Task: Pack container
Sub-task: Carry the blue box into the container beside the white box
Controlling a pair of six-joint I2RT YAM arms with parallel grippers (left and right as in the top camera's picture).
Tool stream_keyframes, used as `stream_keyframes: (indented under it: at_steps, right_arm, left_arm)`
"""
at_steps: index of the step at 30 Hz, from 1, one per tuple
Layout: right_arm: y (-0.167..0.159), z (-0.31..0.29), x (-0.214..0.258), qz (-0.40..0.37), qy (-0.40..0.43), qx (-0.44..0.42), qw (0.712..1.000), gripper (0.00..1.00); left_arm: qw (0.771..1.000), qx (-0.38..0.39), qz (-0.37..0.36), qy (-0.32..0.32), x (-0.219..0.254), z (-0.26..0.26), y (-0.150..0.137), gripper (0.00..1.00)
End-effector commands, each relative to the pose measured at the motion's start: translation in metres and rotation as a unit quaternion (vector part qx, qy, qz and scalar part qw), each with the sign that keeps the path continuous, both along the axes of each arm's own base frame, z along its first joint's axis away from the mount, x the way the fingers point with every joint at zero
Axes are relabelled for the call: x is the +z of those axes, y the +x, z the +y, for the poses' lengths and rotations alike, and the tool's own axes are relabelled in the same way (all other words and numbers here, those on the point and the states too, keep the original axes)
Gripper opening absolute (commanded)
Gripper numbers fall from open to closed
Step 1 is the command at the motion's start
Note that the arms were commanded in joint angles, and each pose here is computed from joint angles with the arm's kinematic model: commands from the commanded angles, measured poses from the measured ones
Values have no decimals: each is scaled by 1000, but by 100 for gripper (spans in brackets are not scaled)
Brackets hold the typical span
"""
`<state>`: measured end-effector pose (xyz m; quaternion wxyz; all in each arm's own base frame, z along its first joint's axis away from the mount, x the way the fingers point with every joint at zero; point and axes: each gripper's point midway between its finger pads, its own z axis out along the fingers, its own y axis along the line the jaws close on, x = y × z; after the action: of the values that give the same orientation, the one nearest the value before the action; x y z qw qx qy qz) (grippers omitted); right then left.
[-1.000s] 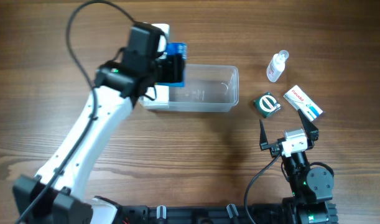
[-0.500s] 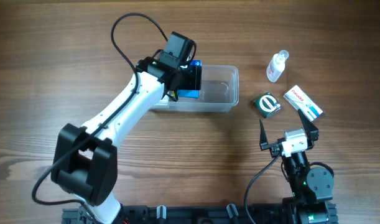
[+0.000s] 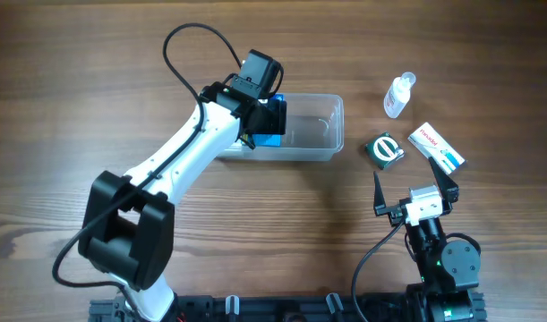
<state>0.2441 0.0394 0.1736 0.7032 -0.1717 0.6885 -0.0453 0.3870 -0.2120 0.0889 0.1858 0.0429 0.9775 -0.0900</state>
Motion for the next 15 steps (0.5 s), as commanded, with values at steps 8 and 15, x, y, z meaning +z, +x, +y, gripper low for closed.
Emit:
stream_keyframes:
  at_steps: [8, 15]
  right_arm:
    - [0, -3, 1, -2, -2, -8, 1000, 100]
    - [0, -3, 1, -2, -2, -8, 1000, 100]
  left_arm:
    - [999, 43, 27, 5, -22, 1, 1, 73]
    - [998, 45, 40, 23, -40, 4, 1, 73]
